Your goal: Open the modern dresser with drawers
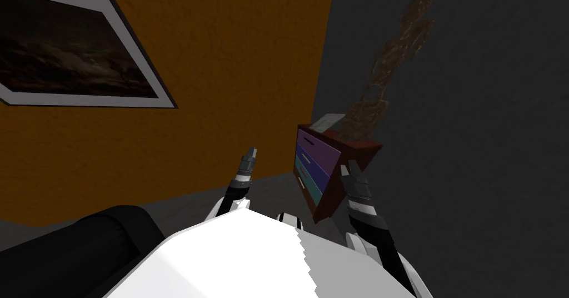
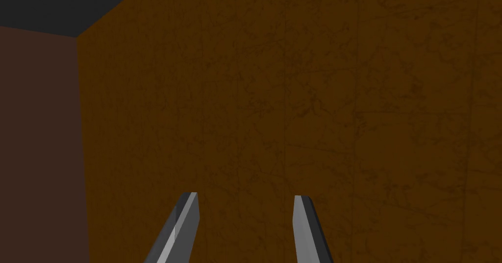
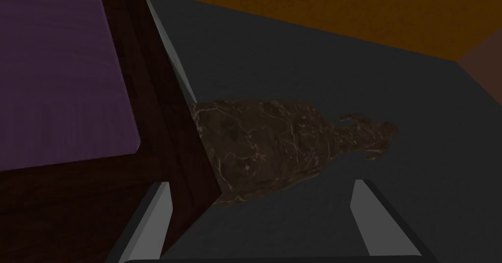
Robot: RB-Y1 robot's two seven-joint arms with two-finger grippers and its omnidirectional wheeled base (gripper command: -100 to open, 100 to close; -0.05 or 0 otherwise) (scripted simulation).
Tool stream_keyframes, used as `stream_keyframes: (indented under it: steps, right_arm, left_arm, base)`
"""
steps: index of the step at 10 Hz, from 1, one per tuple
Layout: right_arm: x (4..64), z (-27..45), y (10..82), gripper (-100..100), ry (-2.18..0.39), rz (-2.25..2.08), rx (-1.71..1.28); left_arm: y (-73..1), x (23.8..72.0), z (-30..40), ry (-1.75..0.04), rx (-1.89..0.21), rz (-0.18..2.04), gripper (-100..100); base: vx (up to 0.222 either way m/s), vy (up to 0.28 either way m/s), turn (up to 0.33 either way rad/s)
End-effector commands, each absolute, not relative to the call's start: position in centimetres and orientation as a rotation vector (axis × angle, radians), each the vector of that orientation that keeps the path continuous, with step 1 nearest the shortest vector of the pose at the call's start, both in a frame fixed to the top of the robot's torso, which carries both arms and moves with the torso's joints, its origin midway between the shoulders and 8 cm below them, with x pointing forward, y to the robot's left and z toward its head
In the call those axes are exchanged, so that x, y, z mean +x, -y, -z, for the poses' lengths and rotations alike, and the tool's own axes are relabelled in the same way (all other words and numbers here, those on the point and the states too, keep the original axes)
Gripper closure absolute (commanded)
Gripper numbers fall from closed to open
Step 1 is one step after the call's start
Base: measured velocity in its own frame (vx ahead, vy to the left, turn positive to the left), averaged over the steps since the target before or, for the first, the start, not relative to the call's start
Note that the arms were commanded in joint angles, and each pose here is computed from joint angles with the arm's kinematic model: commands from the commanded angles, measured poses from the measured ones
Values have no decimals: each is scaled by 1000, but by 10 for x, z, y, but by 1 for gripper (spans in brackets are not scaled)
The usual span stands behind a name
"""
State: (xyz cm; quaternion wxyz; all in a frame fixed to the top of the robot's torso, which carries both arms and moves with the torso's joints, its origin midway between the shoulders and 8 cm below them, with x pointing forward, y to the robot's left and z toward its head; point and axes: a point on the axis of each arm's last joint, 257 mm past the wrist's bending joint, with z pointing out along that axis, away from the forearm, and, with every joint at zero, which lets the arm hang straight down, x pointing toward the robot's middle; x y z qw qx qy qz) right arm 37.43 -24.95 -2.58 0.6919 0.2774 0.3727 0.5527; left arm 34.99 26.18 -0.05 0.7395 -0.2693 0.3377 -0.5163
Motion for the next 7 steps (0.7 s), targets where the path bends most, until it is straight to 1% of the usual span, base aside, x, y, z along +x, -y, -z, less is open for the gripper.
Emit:
stream_keyframes:
  steps: [1, 2, 3, 5, 6, 7]
  right_arm:
    - [390, 65, 244, -100, -963, -1207, 670]
    - [392, 67, 245, -100, -970, -1203, 678]
    - [399, 88, 243, -100, -1031, -1186, 705]
    - [412, 130, 239, -100, -1149, -1148, 748]
    - [413, 136, 241, -100, -1164, -1137, 765]
    - [418, 159, 240, -100, -1226, -1113, 787]
  left_arm:
    - [-262, 350, 1, -741, -591, 1133, 0]
    - [-262, 350, 1, -741, -591, 1133, 0]
    - [-262, 350, 1, -741, -591, 1133, 0]
    - [-262, 350, 1, -741, -591, 1133, 0]
    - [-262, 350, 1, -741, -591, 1133, 0]
    - [-262, 350, 1, -741, -591, 1133, 0]
  base:
    - [57, 99, 138]
    - [37, 70, 77]
    - [36, 67, 126]
    - [49, 119, 224]
    - [56, 87, 46]
    - [46, 71, 139]
